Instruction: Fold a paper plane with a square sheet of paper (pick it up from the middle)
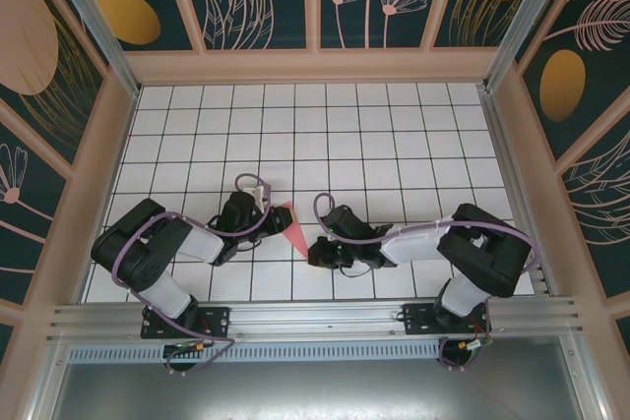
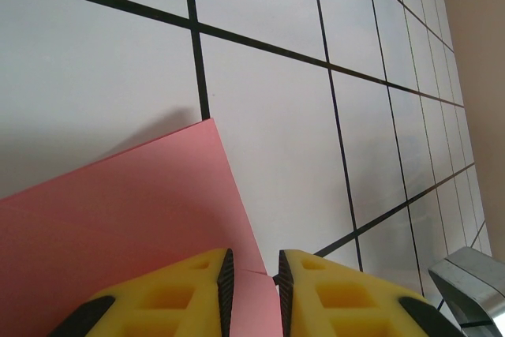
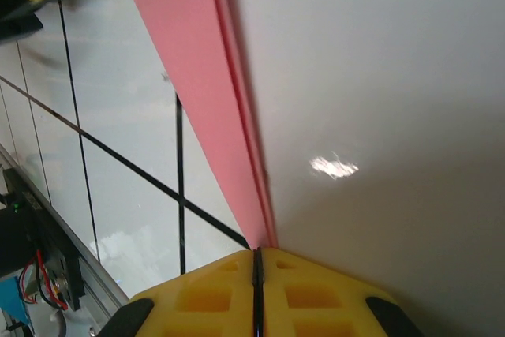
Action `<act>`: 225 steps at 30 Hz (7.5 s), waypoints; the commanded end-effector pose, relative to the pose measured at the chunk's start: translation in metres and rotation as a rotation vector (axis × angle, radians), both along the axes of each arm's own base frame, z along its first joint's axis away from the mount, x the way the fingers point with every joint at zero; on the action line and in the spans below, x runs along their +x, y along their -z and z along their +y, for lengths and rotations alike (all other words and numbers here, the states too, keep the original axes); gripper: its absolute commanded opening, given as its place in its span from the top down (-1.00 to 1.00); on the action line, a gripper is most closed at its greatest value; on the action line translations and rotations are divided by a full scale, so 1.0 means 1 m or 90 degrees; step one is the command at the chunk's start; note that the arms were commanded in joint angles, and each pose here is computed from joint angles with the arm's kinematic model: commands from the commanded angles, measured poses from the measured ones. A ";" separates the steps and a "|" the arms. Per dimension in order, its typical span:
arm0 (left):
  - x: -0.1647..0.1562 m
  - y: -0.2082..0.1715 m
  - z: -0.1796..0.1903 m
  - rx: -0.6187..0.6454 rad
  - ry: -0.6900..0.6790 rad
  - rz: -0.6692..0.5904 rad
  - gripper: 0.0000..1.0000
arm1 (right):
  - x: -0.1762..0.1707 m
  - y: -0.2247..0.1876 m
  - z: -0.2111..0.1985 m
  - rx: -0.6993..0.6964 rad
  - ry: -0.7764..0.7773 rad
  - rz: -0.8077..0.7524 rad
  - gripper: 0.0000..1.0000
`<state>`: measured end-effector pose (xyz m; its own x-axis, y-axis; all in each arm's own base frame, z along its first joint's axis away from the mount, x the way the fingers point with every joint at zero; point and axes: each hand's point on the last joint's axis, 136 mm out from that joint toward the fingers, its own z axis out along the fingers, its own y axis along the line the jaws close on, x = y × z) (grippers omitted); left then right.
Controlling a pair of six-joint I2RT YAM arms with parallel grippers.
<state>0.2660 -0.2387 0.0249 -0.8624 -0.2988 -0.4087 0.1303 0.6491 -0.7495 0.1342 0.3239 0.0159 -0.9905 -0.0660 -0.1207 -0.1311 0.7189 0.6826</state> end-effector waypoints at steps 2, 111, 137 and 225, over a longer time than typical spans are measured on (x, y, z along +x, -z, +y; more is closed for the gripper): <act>-0.031 0.059 0.031 0.121 -0.016 0.117 0.49 | -0.030 0.024 -0.034 -0.068 -0.017 0.055 0.76; 0.033 0.009 0.111 0.065 -0.129 0.018 0.23 | 0.011 0.055 0.025 -0.099 -0.002 0.062 0.94; 0.010 -0.073 0.098 -0.023 -0.108 -0.021 -0.01 | 0.043 0.032 -0.032 -0.039 0.394 0.039 0.87; -0.025 -0.027 0.015 0.516 -0.040 0.069 0.44 | 0.062 -0.042 0.013 0.103 0.085 -0.112 0.07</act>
